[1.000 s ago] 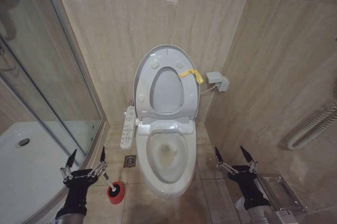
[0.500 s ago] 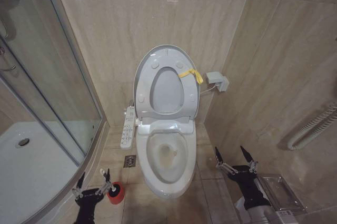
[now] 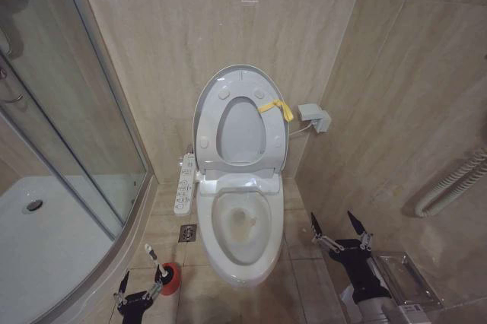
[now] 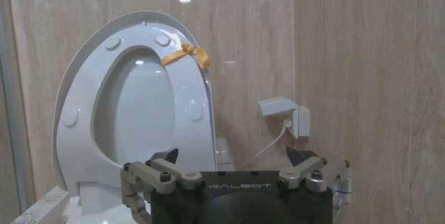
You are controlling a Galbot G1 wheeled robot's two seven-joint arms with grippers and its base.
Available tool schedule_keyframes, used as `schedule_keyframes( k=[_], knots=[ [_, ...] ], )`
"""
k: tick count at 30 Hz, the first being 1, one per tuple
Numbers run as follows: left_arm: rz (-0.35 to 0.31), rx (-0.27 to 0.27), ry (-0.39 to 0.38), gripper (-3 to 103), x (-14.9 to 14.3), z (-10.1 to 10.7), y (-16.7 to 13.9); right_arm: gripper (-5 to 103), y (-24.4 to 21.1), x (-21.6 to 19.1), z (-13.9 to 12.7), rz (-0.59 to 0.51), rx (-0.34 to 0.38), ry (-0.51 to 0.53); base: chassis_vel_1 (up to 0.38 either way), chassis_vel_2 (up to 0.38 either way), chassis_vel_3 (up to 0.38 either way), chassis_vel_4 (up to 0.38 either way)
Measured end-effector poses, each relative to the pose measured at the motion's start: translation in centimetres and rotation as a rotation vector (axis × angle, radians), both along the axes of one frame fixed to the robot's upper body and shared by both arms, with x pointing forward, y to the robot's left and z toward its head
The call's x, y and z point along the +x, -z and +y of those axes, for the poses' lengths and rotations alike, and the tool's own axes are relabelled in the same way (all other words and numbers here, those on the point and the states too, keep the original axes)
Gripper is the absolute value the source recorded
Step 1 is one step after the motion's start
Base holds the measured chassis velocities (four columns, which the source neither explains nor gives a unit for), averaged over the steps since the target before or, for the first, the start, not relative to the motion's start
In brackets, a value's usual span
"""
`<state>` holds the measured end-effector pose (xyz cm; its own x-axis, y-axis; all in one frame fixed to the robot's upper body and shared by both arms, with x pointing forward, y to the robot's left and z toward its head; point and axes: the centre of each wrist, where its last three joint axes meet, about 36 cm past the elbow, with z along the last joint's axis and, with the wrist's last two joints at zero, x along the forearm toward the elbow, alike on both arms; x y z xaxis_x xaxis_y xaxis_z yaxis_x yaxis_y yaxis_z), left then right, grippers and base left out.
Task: Open the toilet lid, clean the toilet bowl with a toilet brush, close the toilet lid, and flush.
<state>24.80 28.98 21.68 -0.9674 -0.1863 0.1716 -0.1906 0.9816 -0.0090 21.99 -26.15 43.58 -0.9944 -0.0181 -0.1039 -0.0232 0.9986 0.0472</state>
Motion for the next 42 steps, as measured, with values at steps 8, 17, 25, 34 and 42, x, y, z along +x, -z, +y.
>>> schedule_keyframes(
  k=[8, 17, 25, 34, 42],
  knots=[
    [0.017, -0.003, 0.035, 90, 3.4, 3.0, 3.7, 100, 0.0, 0.0, 0.0, 0.0, 0.0, 0.0, 0.0, 0.0, 0.0, 0.0],
    [-0.012, 0.021, 0.063, 98, 5.0, 4.4, 5.2, 100, 0.0, 0.0, 0.0, 0.0, 0.0, 0.0, 0.0, 0.0, 0.0, 0.0],
    [-0.016, 0.067, 0.103, 94, 5.9, 5.4, 5.4, 100, 0.0, 0.0, 0.0, 0.0, 0.0, 0.0, 0.0, 0.0, 0.0, 0.0],
    [-0.028, 0.099, 0.118, 98, 7.4, 6.5, 5.7, 100, 0.0, 0.0, 0.0, 0.0, 0.0, 0.0, 0.0, 0.0, 0.0, 0.0],
    [-0.031, 0.103, 0.139, 95, 8.5, 6.3, 6.0, 100, 0.0, 0.0, 0.0, 0.0, 0.0, 0.0, 0.0, 0.0, 0.0, 0.0]
  ],
)
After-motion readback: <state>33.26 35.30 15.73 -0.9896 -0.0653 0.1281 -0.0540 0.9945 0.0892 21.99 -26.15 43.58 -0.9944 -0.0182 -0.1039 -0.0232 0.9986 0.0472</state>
